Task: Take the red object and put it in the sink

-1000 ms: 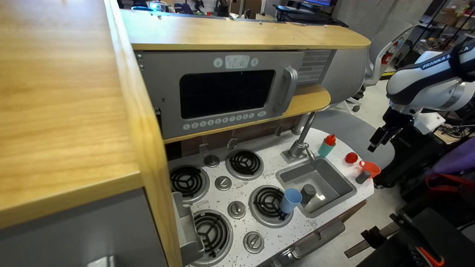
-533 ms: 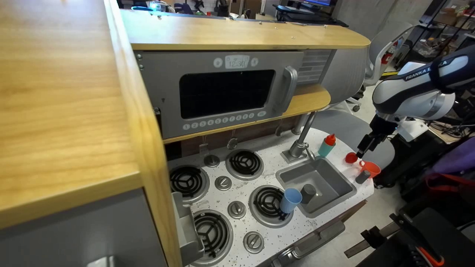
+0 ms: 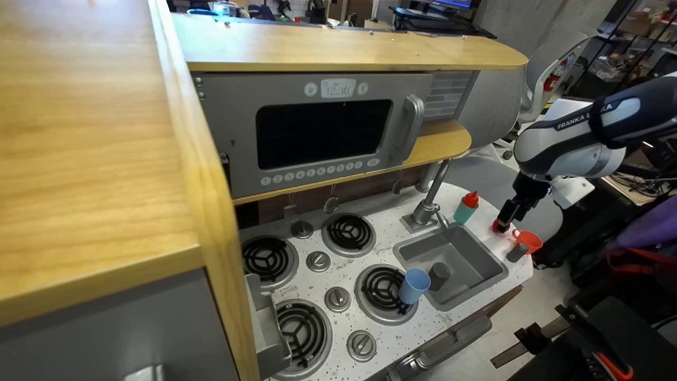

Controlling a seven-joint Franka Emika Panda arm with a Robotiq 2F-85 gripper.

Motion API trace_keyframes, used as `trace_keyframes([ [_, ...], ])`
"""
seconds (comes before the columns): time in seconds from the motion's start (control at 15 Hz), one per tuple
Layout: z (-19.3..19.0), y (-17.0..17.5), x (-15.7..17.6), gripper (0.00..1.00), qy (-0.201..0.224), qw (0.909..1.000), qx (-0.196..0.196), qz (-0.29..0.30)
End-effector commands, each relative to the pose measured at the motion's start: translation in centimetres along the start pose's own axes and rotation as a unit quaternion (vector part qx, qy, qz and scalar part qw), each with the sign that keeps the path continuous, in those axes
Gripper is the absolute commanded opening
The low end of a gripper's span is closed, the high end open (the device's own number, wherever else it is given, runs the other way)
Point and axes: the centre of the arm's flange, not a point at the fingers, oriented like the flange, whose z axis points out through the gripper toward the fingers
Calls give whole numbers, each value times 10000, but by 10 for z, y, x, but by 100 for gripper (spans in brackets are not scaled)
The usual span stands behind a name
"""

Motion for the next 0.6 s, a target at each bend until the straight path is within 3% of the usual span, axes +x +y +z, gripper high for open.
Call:
trace_keyframes([
  [0.0,6,0,15,100,-115,9997,-201,-5],
  [0.53,18,-5,20,100,-256,9991,-324,100],
])
